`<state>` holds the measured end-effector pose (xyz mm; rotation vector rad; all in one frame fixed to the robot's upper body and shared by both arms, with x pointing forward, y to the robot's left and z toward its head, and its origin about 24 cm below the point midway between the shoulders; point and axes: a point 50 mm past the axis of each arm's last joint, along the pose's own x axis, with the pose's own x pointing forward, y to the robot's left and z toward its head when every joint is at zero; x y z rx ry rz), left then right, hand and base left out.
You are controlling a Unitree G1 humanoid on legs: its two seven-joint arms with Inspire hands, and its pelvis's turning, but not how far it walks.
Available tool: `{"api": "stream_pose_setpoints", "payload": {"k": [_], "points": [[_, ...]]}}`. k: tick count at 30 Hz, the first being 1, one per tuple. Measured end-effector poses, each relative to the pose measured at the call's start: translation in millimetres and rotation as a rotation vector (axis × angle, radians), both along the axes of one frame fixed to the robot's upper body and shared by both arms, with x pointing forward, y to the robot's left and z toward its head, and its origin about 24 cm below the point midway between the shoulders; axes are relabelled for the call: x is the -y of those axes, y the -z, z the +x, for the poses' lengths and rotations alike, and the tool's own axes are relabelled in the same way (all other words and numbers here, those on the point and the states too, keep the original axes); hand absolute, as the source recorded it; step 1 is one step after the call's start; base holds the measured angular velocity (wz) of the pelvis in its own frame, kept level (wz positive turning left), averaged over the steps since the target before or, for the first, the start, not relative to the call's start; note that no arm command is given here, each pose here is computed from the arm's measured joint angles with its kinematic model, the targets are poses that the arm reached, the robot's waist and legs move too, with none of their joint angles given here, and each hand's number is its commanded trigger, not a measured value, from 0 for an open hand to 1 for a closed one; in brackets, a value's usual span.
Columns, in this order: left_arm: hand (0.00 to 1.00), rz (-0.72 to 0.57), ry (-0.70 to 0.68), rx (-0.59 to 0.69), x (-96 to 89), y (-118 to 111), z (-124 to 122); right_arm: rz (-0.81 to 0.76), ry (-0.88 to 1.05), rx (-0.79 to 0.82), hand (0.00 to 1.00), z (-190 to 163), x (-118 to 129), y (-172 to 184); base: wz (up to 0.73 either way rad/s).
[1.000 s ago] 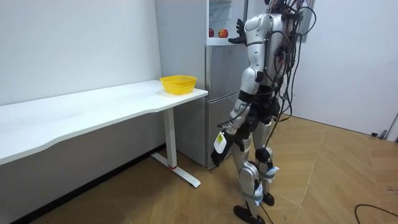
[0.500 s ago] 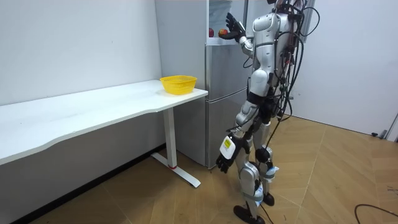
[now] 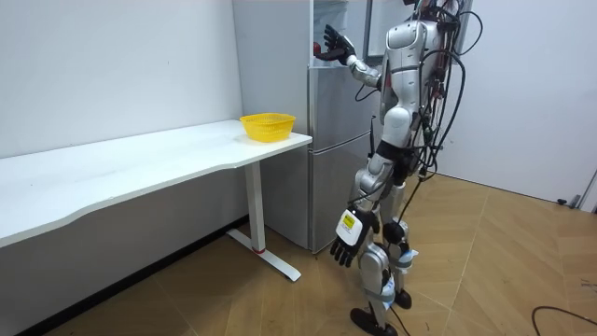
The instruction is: Retrieve from the upper fridge
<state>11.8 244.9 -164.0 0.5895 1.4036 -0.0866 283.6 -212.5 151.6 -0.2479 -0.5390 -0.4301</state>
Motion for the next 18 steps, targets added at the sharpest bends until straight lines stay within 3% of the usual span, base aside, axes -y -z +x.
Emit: {"api": "stream_pose_setpoints", "payload": {"k": [18], "points": [[0.00,-0.055,0.027,-0.067,8.4,3,-8,-0.066,0.043,-0.089,0.00,20,14,7,0.00]]}}
